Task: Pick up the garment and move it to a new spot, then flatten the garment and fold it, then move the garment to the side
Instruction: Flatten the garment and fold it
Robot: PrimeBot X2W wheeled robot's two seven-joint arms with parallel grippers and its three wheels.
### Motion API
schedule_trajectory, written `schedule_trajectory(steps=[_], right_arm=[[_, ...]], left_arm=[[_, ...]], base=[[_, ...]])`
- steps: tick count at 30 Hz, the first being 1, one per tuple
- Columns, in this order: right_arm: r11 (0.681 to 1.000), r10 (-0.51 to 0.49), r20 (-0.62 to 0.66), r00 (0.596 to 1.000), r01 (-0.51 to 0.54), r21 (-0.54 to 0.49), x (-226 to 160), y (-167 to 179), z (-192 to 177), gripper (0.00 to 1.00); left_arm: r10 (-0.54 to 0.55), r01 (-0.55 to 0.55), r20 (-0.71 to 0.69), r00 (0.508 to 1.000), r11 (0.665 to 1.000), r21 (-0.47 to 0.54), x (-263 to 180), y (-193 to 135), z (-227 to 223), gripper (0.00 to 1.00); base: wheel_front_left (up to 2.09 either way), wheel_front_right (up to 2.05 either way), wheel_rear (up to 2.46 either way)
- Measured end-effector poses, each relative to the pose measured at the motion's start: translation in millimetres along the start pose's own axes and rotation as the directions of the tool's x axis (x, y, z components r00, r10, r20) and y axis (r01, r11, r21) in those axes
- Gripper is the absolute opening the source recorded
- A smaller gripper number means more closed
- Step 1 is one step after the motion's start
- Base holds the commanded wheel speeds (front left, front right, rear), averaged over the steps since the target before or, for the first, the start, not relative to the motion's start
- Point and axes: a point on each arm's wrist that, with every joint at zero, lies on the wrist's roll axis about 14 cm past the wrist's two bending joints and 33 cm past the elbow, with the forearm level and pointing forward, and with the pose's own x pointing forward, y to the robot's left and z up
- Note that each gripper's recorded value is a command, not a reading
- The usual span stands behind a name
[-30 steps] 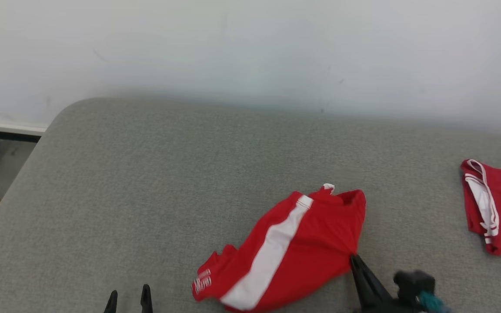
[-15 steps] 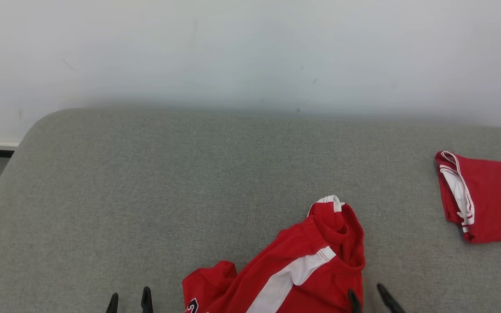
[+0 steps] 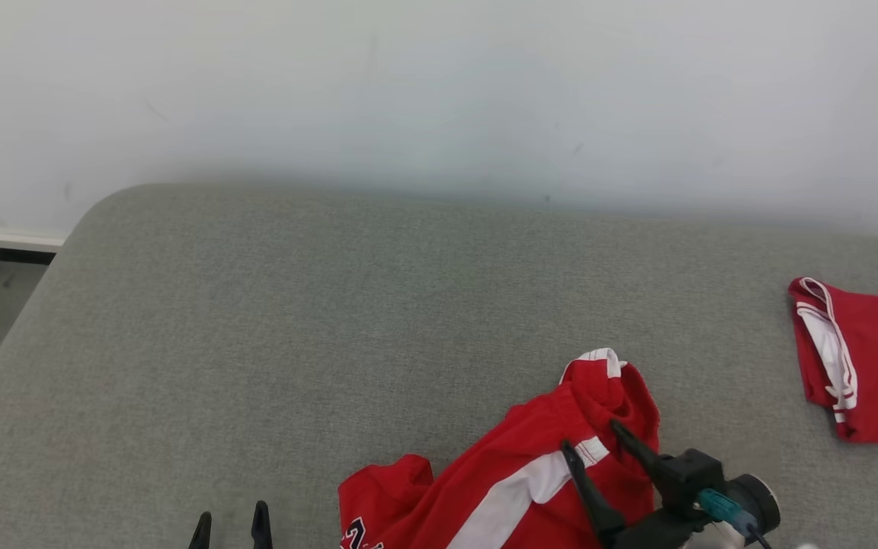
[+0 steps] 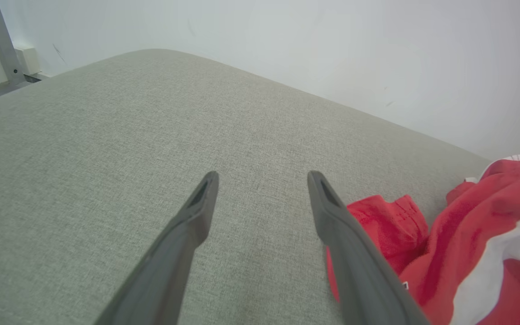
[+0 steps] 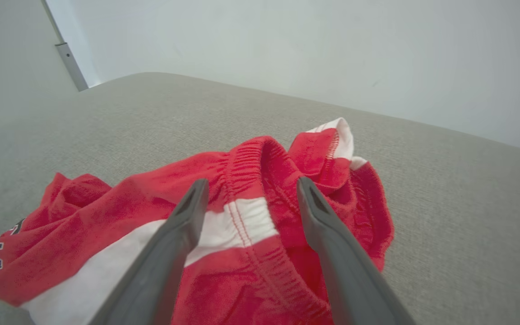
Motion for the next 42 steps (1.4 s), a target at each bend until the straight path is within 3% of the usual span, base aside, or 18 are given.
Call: schedule_trajectory(steps=[4,5,6,10,16,21,27,28,29,30,42], right_arm=[[1.0,0.03,-0.149,0.988,-0.031,-0.005,8,4,-32,1.0],[0.999,0.035,-0.165,0.986,-0.035,-0.002,8,5,-36,0.46],[0.999,0.045,-0.157,0.987,-0.046,-0.003,10,7,-36,0.0],[0.999,0.047,-0.099,0.994,-0.047,0.008,17,7,-24,0.0],[0.995,-0.044,-0.021,0.999,0.046,0.084,5,-17,-10,0.0],[0.983,-0.137,-0.059,0.989,0.143,0.117,-42,-42,-34,0.0],[0.966,-0.174,-0.169,0.97,0.201,0.165,-90,-36,-73,0.0],[0.964,-0.175,-0.171,0.97,0.204,0.169,-93,-35,-74,0.29],[0.962,-0.18,-0.164,0.97,0.209,0.177,-94,-35,-72,0.84],[0.961,-0.179,-0.156,0.971,0.207,0.185,-93,-33,-70,1.0],[0.937,-0.261,0.089,0.961,0.229,0.264,-87,-51,0,1.0]], left_arm=[[0.022,-0.022,0.006,1.0,1.0,0.0,-3,6,1,1.0],[0.026,-0.026,0.007,1.0,1.0,0.0,-4,7,2,1.0],[0.033,-0.033,0.01,0.999,0.999,0.0,-5,9,3,1.0],[0.054,-0.054,0.022,0.998,0.999,-0.002,-7,16,6,1.0],[0.041,-0.041,0.002,0.999,0.999,-0.002,-8,13,0,1.0],[0.013,-0.013,-0.006,1.0,1.0,-0.002,-2,4,-2,1.0],[-0.027,0.027,-0.026,0.999,1.0,-0.003,8,-8,-7,1.0],[-0.04,0.039,-0.031,0.999,0.999,-0.004,10,-11,-8,1.0],[-0.049,0.049,-0.036,0.998,0.999,-0.004,12,-14,-9,1.0],[-0.056,0.056,-0.038,0.998,0.998,-0.003,14,-17,-10,1.0],[-0.132,0.134,-0.074,0.988,0.991,0.015,16,-34,-20,1.0]], base=[[0.0,0.0,0.0],[0.0,0.0,0.0],[0.0,0.0,0.0],[0.0,0.0,0.0],[0.0,0.0,0.0],[0.0,0.0,0.0],[0.0,0.0,0.0],[0.0,0.0,0.0],[0.0,0.0,0.0],[0.0,0.0,0.0],[0.0,0.0,0.0]])
